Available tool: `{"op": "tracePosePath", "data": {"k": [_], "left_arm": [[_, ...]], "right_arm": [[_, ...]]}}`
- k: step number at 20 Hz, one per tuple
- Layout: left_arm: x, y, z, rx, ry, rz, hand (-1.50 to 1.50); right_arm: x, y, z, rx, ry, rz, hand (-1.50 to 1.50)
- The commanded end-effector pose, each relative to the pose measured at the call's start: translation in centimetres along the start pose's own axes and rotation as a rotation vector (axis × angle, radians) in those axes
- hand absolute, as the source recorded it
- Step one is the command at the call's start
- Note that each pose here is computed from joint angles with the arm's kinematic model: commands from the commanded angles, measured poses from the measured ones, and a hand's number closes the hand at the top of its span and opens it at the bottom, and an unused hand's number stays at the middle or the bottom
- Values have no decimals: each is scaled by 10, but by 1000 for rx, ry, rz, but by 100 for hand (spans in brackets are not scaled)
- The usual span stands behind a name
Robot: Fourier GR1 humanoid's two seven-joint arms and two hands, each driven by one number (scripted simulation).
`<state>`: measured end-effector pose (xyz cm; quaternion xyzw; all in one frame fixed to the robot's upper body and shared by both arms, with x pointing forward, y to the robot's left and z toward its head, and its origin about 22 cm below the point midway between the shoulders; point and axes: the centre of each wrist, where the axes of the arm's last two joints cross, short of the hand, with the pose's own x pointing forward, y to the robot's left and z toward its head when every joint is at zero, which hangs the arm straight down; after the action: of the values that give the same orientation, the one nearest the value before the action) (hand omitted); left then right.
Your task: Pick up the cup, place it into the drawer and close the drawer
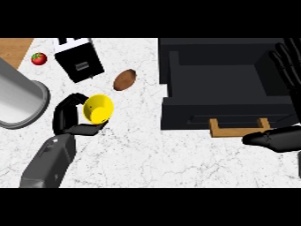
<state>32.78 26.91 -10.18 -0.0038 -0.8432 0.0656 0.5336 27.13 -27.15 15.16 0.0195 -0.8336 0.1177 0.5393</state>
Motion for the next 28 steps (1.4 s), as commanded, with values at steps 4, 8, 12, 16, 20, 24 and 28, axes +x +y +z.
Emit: {"op": "tracePosePath", "data": {"k": [4,8,12,16,20,24,28], "left_arm": [[34,-71,-76,-166,-156,100,150],[62,-105,-108,-291,-141,107,150],[101,-149,-138,-302,-148,104,150],[150,-192,-168,-325,-126,85,150],[184,-229,-190,-328,-109,28,150],[181,-256,-186,-308,-23,-42,150],[199,-277,-204,-308,58,-112,150]], "right_arm": [[-4,-2,5,-27,11,24,-150],[-15,-8,21,-28,-4,27,-150],[2,6,11,-52,-3,15,-150],[5,-11,13,-30,16,19,-150],[-13,-8,10,-30,20,18,-150],[-11,-7,4,-27,-11,24,-150],[-4,-2,-11,-19,-29,8,-150]]}}
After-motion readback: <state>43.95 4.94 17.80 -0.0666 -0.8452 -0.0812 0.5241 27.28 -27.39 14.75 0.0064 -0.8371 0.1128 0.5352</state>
